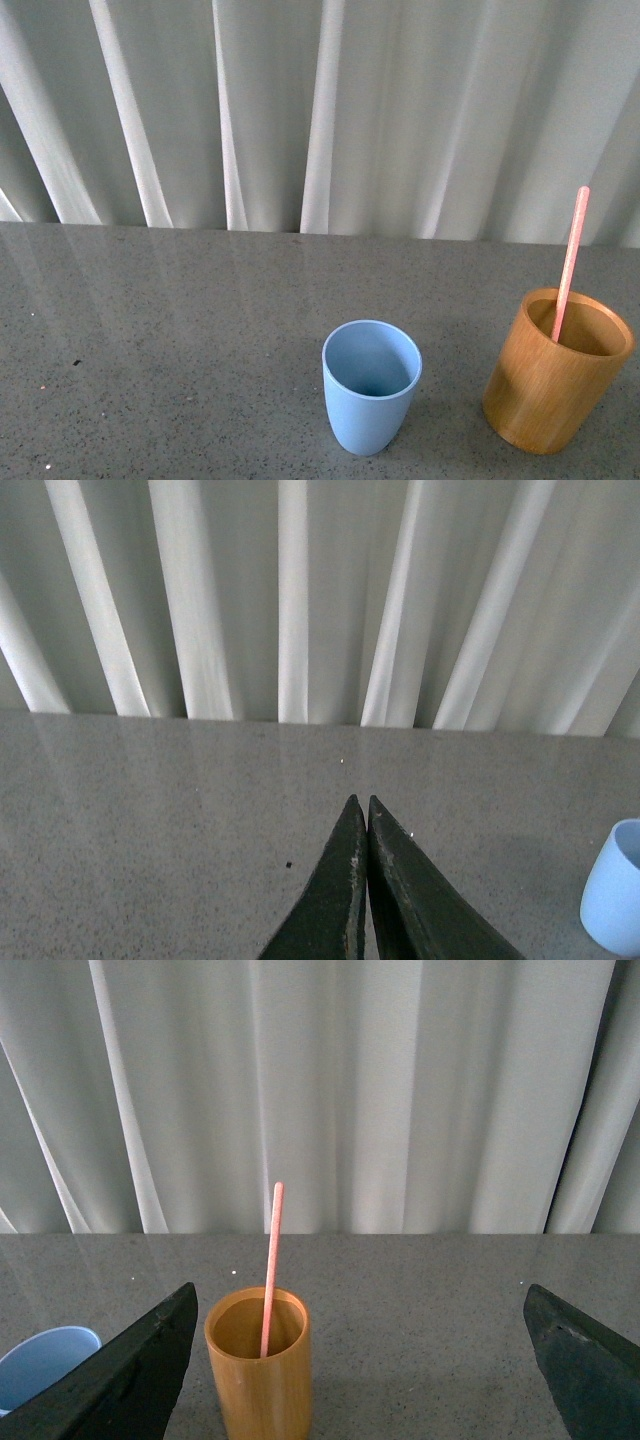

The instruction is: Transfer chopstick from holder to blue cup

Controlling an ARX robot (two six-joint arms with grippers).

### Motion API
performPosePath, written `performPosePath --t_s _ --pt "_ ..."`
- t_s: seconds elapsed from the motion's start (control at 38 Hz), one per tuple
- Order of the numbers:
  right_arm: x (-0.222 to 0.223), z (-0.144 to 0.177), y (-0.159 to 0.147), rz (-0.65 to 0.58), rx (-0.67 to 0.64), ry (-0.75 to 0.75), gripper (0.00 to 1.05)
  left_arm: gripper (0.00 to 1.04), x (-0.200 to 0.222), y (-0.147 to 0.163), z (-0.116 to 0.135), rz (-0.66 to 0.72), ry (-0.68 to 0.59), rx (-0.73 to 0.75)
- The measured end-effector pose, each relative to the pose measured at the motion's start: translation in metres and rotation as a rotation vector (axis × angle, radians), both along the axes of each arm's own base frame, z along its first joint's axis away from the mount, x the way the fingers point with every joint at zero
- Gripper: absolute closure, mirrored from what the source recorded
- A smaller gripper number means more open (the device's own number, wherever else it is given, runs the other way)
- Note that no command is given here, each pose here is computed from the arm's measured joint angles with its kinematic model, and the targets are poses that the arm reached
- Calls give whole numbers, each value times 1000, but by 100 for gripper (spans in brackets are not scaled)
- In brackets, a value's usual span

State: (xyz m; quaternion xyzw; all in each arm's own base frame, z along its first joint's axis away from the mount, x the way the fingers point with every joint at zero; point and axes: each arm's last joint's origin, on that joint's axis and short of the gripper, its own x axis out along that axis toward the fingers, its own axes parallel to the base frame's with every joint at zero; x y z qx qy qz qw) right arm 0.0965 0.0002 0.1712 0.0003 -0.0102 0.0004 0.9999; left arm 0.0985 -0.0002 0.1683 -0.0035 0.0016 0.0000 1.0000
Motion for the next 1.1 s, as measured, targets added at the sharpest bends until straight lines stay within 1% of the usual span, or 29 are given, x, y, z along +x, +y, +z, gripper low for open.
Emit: performPosePath --t_s 0.05,0.21,0.26,0.29,0.34,0.37,0.42,0.45,0.6,0.76,0.79,0.84,1.1 --pt "0 0 0 0 0 0 10 101 -2 0 2 -1 -23 0" --pt "0 0 0 0 0 0 10 101 -2 0 1 0 -18 0" --pt "0 0 0 0 0 0 10 95 -2 0 1 0 -19 0" --pt "0 0 0 0 0 0 10 89 -2 0 1 0 -19 0" --pt "0 0 0 0 0 0 10 82 -2 0 1 0 -19 0" --pt "0 0 0 0 0 0 10 76 -2 0 1 0 -19 0" --pt "0 0 0 0 0 0 10 70 -2 0 1 0 -19 0" --pt "0 0 0 0 0 0 10 64 -2 0 1 0 -19 0" --pt "0 0 0 0 0 0 10 41 -2 0 1 0 -19 0" --pt "0 0 0 0 0 0 10 7 -2 0 1 0 -19 0" --pt "0 0 0 0 0 0 10 5 -2 0 1 0 -19 2" --pt "0 0 0 0 0 0 10 8 -2 0 1 0 -19 2" --pt "0 0 0 0 0 0 10 7 -2 0 1 0 -19 2"
